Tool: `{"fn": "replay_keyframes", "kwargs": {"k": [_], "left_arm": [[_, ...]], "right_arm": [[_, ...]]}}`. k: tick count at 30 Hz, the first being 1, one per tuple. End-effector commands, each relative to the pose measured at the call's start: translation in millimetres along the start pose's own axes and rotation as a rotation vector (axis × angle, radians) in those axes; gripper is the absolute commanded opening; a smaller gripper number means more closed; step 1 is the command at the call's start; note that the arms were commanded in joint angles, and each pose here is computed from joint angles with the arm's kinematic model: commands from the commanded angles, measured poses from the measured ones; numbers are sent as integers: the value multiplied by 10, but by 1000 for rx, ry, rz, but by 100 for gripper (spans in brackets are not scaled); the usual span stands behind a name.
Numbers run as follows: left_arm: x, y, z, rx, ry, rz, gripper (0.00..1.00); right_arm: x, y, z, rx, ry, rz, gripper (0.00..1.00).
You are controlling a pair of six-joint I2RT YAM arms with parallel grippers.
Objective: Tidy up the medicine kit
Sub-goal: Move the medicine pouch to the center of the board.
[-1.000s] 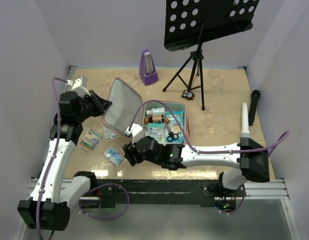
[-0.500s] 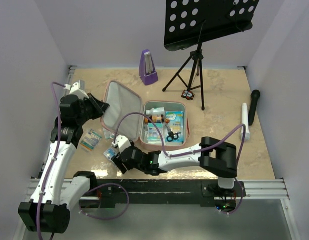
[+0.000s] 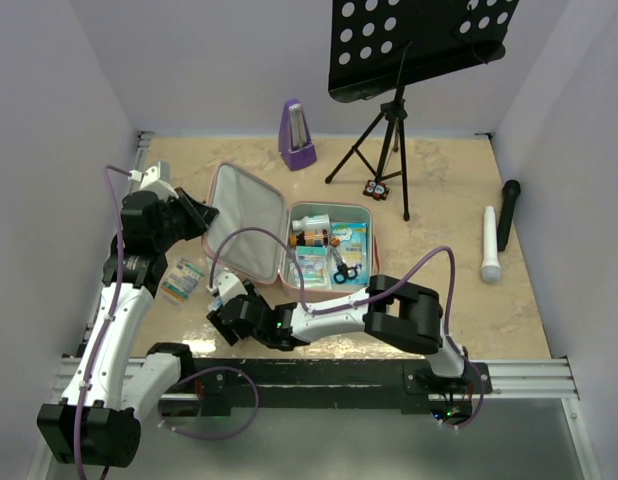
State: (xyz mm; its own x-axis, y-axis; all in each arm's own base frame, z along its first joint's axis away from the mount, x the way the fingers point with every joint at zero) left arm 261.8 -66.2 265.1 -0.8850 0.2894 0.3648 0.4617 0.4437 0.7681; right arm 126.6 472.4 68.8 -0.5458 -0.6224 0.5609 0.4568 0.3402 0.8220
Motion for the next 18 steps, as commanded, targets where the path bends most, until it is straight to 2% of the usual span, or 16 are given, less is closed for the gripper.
{"fn": "replay_keyframes", "kwargs": {"k": [1, 5, 10, 18], "left_arm": [[14, 39, -26, 4, -19, -30, 0], [7, 23, -19, 8, -19, -26, 0], [0, 24, -25, 15, -24, -30, 0], [-17, 20, -27, 15, -28, -28, 0]], "right_arm": [[-27, -18, -1, 4, -28, 18, 76], [-24, -154, -59, 2, -50, 58, 69], [98, -224, -146, -14, -63, 71, 47], [585, -183, -322, -85, -51, 55, 39]]}}
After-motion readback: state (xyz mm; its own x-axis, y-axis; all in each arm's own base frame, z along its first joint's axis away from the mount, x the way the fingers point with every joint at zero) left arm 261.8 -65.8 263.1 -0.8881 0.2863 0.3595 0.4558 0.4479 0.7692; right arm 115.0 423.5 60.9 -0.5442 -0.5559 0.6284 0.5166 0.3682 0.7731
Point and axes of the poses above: each gripper's point midway between its finger pads, its own x axis back along the fingers, its own z axis along the line the jaws close on, y = z × x, the point moved 5 cm from there along x, back along the fingers, and after that the axes turned 4 degrees about -x, right-handed, at the moved point
